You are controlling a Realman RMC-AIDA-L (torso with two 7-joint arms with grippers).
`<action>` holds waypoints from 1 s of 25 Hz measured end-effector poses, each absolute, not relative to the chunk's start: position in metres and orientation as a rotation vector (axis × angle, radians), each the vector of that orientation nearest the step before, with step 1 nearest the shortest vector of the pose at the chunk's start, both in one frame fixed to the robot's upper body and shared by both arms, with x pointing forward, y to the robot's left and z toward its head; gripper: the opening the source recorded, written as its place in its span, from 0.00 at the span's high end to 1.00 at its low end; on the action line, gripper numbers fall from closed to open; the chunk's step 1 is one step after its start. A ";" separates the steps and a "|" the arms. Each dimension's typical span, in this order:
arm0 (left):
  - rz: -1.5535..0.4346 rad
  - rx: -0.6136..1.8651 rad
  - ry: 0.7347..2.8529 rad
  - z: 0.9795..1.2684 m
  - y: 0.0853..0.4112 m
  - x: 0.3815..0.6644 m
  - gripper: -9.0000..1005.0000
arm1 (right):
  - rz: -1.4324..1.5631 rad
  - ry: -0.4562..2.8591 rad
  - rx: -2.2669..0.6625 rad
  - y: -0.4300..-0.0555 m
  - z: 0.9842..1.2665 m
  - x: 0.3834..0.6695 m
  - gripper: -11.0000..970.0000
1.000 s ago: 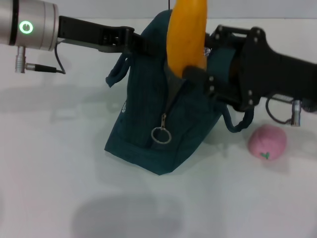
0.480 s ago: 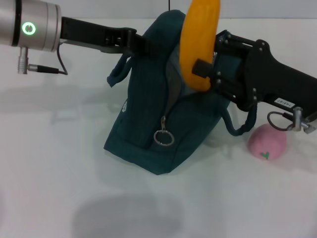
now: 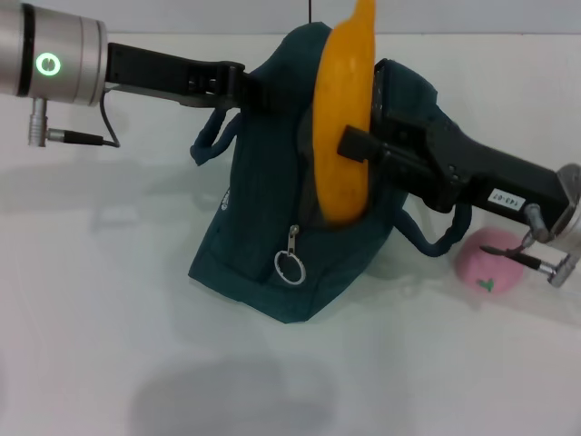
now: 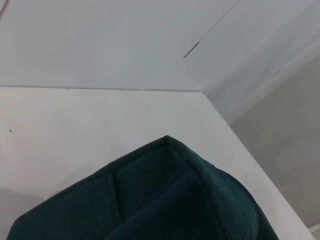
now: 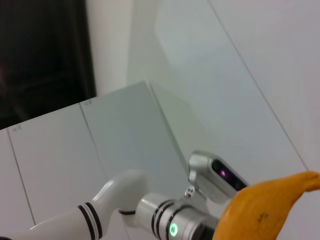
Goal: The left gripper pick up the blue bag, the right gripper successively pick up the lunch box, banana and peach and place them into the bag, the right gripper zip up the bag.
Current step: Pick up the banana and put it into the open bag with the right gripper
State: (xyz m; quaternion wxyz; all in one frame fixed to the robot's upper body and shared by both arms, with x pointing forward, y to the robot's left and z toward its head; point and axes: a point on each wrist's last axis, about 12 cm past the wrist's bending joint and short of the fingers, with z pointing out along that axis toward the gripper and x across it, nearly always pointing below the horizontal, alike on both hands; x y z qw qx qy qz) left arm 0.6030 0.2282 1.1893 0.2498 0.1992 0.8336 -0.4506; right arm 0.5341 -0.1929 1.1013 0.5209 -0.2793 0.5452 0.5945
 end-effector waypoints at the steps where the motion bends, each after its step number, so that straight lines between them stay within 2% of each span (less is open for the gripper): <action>1: -1.229 0.541 2.270 1.189 0.229 0.603 0.94 | 1.434 1.327 -0.654 -0.194 1.099 0.533 0.46; 12: -1.228 0.530 2.272 1.188 0.233 0.601 0.94 | 1.423 1.537 -0.620 -0.193 1.076 0.530 0.43; 25: -1.224 0.527 2.272 1.189 0.235 0.602 0.94 | 1.401 1.574 -0.646 -0.193 1.074 0.532 0.39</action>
